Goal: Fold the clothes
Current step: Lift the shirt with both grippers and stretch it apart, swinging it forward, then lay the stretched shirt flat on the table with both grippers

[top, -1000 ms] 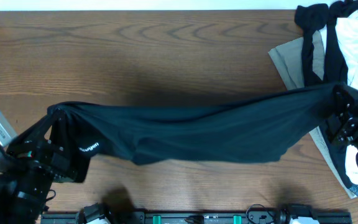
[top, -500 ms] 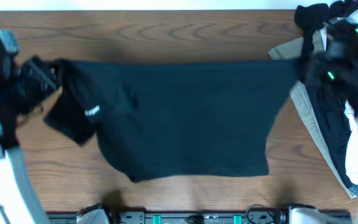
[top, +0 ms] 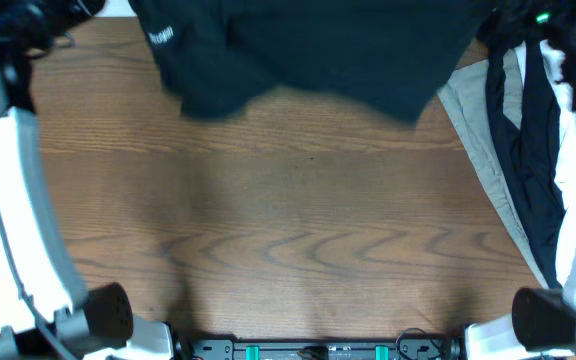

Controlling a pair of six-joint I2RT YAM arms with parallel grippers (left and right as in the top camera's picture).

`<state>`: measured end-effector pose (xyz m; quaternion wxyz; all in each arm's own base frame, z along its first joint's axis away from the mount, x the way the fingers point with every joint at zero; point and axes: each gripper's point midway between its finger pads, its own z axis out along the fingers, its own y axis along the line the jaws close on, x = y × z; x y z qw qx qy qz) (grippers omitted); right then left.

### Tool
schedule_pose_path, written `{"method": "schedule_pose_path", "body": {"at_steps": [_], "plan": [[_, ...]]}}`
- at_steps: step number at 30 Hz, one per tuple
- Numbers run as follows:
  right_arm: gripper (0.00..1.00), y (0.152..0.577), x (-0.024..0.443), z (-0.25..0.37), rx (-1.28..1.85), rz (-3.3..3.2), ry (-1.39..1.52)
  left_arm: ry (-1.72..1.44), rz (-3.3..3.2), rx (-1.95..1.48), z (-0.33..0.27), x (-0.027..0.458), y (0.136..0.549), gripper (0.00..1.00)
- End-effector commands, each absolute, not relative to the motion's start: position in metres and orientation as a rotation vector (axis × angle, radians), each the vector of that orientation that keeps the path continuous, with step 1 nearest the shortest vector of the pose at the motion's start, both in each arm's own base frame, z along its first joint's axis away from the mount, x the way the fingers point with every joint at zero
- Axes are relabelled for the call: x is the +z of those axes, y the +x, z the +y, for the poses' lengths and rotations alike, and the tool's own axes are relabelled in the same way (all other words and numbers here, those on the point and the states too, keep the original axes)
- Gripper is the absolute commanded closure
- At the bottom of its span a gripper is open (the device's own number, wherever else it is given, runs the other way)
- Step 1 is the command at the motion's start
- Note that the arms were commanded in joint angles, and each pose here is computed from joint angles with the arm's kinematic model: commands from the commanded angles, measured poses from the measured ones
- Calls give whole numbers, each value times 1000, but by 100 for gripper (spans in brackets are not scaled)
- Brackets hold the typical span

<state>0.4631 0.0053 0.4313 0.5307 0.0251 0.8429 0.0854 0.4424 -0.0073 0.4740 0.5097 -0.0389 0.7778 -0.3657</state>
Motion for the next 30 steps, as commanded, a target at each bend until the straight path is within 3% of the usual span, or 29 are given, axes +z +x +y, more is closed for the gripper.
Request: {"method": "schedule_pose_path", "body": {"at_steps": [1, 4, 12, 20, 25, 30], "plan": [[99, 440, 456, -1, 175, 1992, 74, 55, 1806, -855, -28, 522, 390, 94], [99, 426, 417, -10, 119, 2154, 117, 40, 1963, -862, -32, 482, 376, 94], [99, 378, 275, -18, 25, 2712, 127, -204, 2618, -659, -15, 315, 342, 94], [99, 324, 159, -15, 32, 3081, 94, -309, 3026, -730, -30, 190, 293, 94], [99, 296, 123, -14, 38, 3201, 107, -410, 3206, -798, -37, 143, 250, 94], [99, 284, 116, -23, -34, 3244, 194, -422, 3349, -868, -44, 122, 210, 94]]}}
